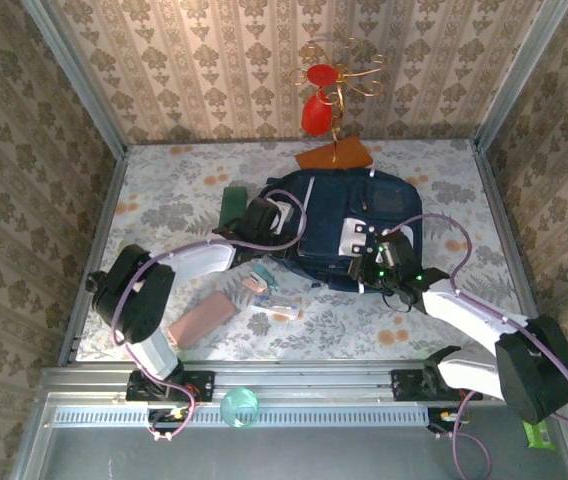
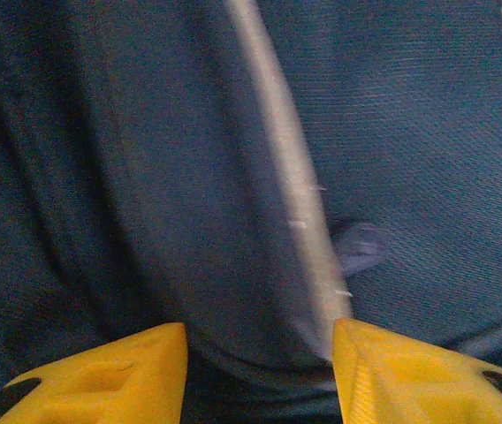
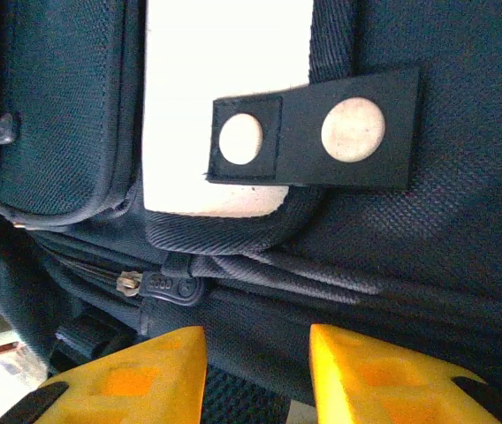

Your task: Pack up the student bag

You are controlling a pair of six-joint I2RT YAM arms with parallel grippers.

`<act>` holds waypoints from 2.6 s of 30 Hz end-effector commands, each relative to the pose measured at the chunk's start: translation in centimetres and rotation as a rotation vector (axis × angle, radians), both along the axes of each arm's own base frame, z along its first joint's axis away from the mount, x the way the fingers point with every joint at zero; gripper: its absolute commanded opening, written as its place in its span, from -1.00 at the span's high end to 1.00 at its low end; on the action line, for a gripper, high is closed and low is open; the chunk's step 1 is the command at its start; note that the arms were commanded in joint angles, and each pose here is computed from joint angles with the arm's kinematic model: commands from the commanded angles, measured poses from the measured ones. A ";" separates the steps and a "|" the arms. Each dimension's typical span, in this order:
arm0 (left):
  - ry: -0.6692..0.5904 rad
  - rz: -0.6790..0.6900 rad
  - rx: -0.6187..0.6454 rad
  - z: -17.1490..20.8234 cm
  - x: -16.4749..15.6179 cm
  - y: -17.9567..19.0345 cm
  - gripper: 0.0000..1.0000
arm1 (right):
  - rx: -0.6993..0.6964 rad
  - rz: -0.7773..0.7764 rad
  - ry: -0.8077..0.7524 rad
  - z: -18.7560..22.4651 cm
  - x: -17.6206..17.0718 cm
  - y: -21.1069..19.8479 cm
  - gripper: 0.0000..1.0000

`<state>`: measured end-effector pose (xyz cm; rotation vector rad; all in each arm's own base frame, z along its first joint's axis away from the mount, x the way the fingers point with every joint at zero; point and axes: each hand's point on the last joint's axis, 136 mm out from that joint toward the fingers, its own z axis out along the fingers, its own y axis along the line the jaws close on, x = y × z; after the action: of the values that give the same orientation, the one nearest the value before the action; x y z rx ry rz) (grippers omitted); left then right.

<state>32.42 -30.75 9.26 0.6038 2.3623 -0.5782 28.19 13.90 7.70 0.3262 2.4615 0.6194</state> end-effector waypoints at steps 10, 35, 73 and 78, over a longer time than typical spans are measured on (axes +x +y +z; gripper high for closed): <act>-0.114 -0.239 0.239 0.6 -5.3 -7.8 -0.08 | 0.057 -0.112 0.009 0.5 0.1 -4.1 0.27; -0.060 -0.300 0.399 -3.4 -6.3 -12.4 0.08 | 0.076 -0.158 0.051 -1.5 0.1 -5.6 0.25; -0.066 -0.200 0.184 0.1 -4.4 -11.7 1.00 | 0.018 -0.212 0.104 -2.7 -0.3 -7.1 0.23; -0.054 -0.141 0.125 0.6 -3.8 -10.5 1.00 | -0.017 -0.293 0.169 -4.0 -0.8 -8.6 0.16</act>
<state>26.93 -42.69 7.32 0.9790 2.3457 -0.4452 29.66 8.20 7.20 0.5763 2.3985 0.6492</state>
